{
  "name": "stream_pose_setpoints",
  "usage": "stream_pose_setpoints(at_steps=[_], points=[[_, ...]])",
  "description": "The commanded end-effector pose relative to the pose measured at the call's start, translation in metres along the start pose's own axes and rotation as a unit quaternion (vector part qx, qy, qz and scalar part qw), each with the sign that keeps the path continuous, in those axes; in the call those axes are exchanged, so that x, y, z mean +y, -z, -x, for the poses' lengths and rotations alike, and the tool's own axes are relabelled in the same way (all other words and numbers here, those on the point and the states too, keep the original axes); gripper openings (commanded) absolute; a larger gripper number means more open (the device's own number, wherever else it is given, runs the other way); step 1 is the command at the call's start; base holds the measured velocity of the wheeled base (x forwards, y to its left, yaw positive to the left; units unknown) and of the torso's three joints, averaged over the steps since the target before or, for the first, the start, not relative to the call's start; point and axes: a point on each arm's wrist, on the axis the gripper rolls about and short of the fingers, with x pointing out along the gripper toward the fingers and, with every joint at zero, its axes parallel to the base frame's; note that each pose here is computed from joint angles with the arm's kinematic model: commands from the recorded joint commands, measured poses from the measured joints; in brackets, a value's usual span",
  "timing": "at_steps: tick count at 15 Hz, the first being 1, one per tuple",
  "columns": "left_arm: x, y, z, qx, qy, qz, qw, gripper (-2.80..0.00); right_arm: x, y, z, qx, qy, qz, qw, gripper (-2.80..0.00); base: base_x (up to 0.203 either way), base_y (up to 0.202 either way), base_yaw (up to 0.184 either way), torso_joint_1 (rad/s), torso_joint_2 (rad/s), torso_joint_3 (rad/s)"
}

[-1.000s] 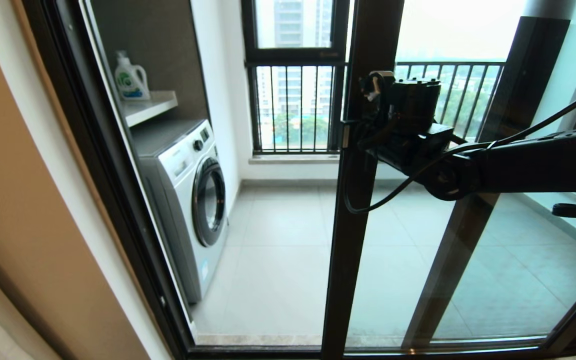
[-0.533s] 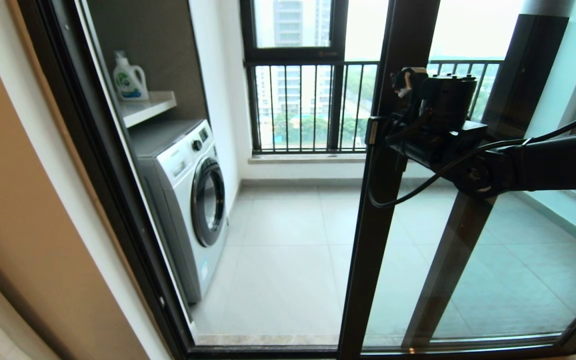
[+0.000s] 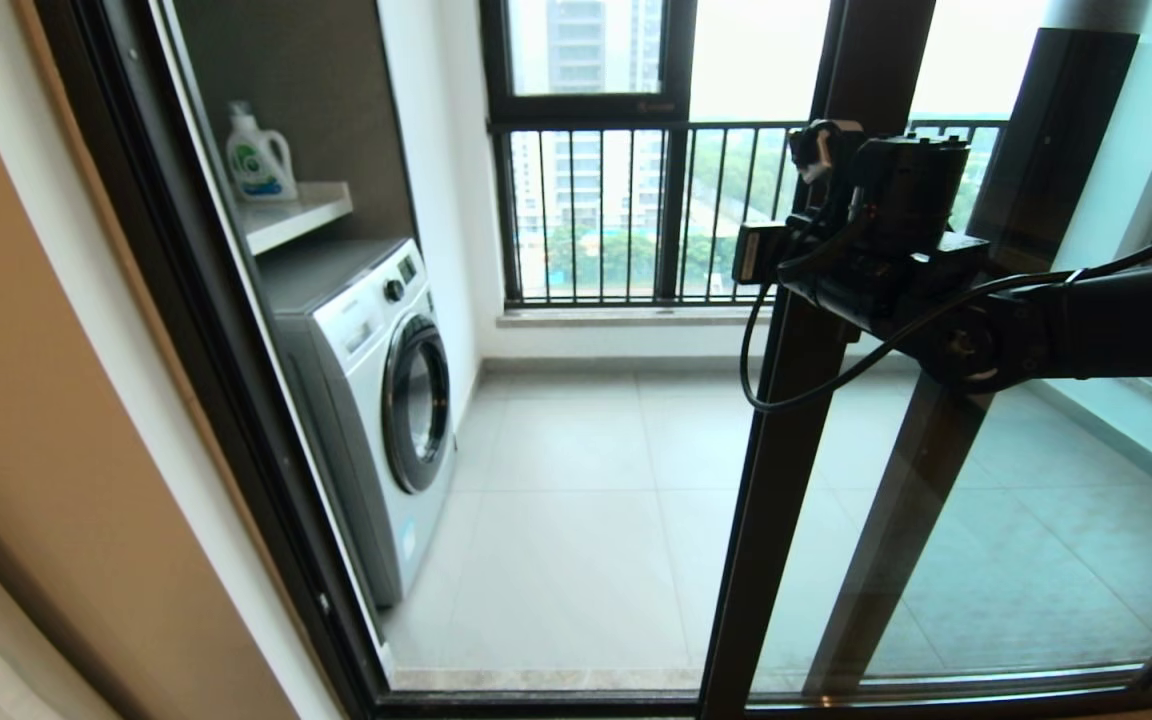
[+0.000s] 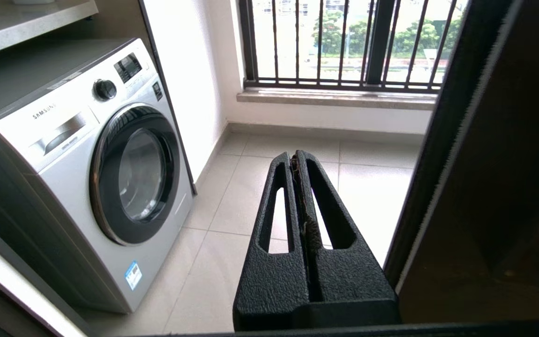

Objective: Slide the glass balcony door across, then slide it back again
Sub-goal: Open the slid door

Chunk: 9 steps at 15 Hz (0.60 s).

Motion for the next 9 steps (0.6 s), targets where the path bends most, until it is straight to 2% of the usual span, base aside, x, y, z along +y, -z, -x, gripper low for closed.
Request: stream_pose_setpoints(at_steps=[1, 5, 9], points=[[0.000, 0.000, 0.000, 0.001, 0.000, 0.000, 1.0000, -2.80, -0.013, 0.005, -0.007, 0.003, 0.016, 0.002, 1.000, -2.80, 0.000, 0.000, 0.000, 0.000, 0.00, 0.000], [0.000, 0.000, 0.000, 0.001, 0.000, 0.000, 1.0000, -2.80, -0.040, 0.009, -0.013, 0.006, 0.047, 0.004, 0.999, -2.80, 0.000, 0.000, 0.000, 0.000, 0.00, 0.000], [0.000, 0.000, 0.000, 0.001, 0.000, 0.000, 1.0000, -2.80, -0.055, 0.008, -0.013, 0.005, 0.059, 0.004, 0.998, -2.80, 0.000, 0.000, 0.000, 0.000, 0.00, 0.000]])
